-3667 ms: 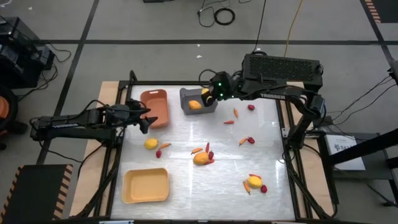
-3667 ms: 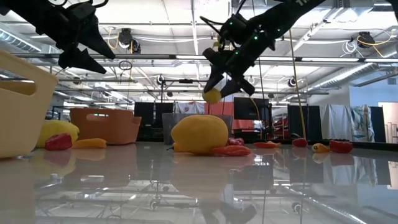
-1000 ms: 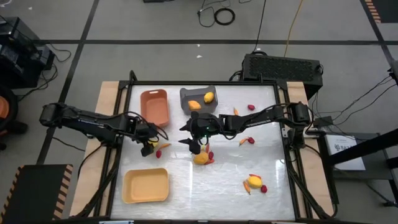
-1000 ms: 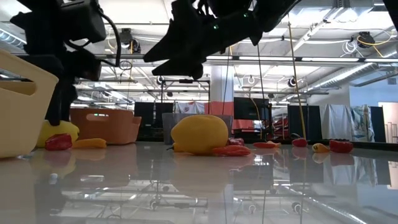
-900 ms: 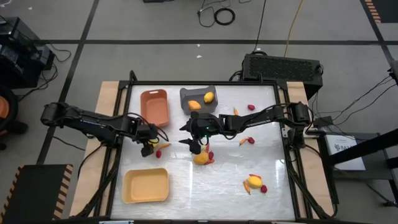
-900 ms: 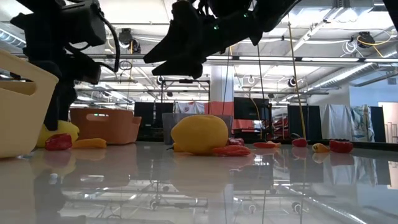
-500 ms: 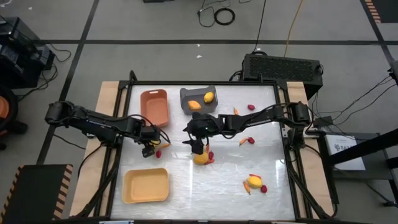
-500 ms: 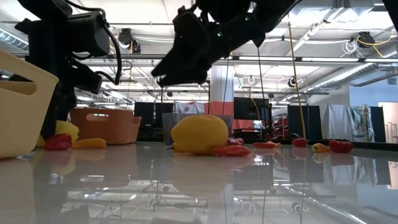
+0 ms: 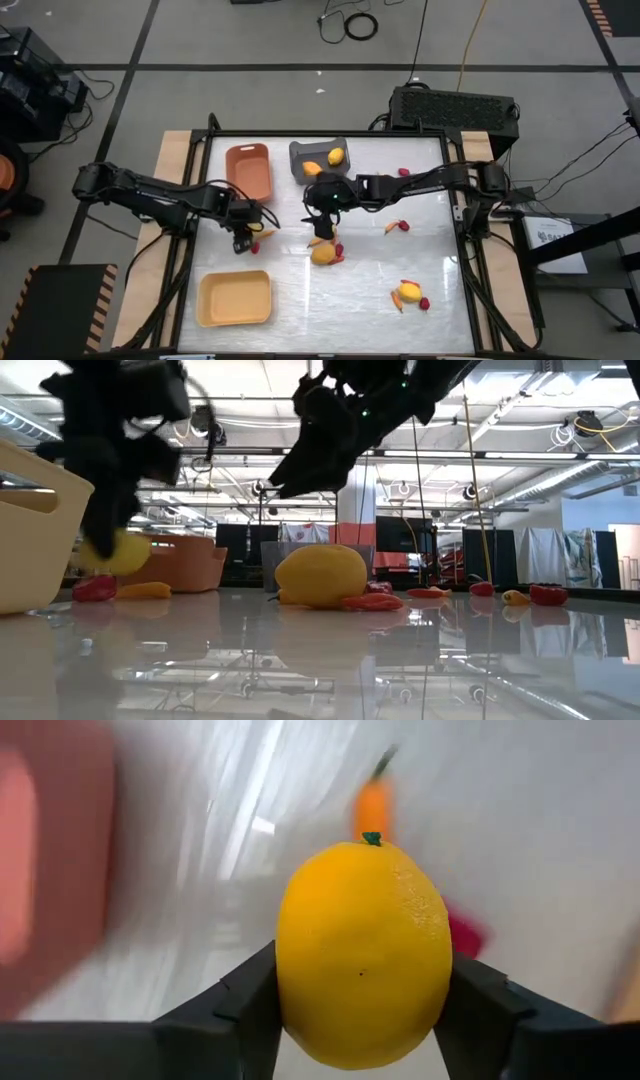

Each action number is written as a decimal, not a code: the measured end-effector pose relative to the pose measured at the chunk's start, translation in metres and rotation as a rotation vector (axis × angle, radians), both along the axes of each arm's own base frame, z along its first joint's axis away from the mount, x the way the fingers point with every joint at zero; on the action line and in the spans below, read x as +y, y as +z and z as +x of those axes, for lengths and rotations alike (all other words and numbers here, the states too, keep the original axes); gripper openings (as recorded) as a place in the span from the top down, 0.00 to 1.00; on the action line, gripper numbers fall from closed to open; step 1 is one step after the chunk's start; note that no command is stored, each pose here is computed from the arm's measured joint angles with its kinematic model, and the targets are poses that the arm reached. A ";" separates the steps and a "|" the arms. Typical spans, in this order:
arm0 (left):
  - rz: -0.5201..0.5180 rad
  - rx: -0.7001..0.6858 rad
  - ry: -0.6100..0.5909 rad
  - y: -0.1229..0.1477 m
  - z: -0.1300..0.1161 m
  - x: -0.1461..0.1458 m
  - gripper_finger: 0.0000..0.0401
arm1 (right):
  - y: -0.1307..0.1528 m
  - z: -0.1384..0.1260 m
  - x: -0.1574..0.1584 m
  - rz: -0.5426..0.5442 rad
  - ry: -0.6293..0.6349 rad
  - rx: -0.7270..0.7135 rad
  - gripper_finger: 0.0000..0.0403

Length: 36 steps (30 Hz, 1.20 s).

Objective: Sort produce into baskets
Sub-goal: Put the yellow lemon into the black bin

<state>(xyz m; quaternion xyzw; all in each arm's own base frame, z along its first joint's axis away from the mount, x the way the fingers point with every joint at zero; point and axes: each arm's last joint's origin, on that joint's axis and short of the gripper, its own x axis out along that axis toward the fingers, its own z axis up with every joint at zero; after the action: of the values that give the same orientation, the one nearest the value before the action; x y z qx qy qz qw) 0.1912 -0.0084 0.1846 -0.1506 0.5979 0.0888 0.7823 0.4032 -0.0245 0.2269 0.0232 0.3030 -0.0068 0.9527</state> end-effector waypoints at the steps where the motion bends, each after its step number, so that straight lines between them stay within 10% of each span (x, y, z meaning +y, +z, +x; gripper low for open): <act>1: -0.002 -0.029 -0.017 0.007 0.004 0.000 0.48 | 0.004 -0.002 -0.002 0.000 -0.005 -0.003 0.33; 15: 0.289 -0.588 0.005 0.101 0.060 0.049 0.47 | 0.043 -0.050 -0.026 0.100 -0.161 0.138 0.33; 25: 0.245 -0.759 0.082 0.077 0.099 0.114 0.47 | 0.032 -0.070 -0.028 0.230 -0.337 0.355 0.33; 36: 0.272 -0.632 0.155 0.030 0.123 0.167 0.46 | 0.029 -0.074 -0.031 0.206 -0.426 0.391 0.33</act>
<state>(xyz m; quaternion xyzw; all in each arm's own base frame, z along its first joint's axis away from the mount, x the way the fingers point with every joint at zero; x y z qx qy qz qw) 0.3142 0.1590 0.2146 -0.1100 0.2957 0.1759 0.9325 0.3292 -0.0558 0.2560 0.1811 0.4678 -0.1801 0.8461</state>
